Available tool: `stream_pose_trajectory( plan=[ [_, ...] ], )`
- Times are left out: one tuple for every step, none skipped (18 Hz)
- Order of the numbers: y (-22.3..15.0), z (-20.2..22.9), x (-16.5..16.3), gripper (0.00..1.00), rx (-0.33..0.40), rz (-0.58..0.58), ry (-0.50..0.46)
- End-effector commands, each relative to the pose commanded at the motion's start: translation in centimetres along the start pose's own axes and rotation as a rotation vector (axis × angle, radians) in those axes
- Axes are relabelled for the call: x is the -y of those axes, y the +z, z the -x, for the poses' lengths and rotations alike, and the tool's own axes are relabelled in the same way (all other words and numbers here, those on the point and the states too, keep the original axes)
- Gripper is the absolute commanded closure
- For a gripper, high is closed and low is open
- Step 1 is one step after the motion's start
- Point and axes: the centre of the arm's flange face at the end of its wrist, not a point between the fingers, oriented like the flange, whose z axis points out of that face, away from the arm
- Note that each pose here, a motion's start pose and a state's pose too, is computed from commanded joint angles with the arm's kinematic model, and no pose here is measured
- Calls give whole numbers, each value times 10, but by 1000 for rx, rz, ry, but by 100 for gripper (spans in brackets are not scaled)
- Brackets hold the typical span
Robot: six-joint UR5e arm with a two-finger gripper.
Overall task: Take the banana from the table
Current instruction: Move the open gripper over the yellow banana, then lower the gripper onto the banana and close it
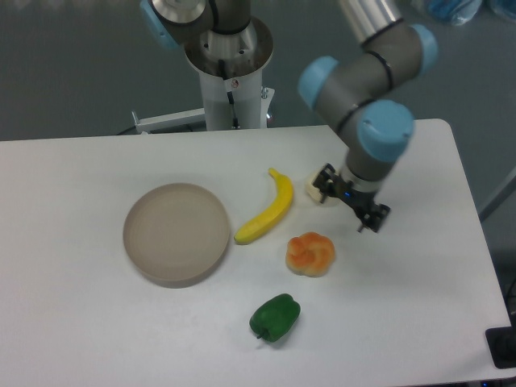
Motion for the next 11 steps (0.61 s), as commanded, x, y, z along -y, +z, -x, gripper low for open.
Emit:
stream_pose_trajectory(
  plan=[
    [1, -6, 1, 0, -4, -2, -15],
    [5, -10, 0, 0, -9, 1, -52],
    [8, -14, 5, 0, -12, 4, -78],
    [11, -19, 13, 0, -18, 7, -83],
    [17, -23, 19, 0, -27, 13, -82],
    [23, -26, 25, 0, -36, 17, -83],
    [33, -26, 31, 0, -46, 20, -111],
    [41, -27, 38, 0, -48, 24, -143],
    [49, -33, 47, 0, -56, 30, -170],
    [56, -36, 51, 0, -68, 37, -194],
    [61, -39, 50, 0, -77, 42, -201]
  ],
)
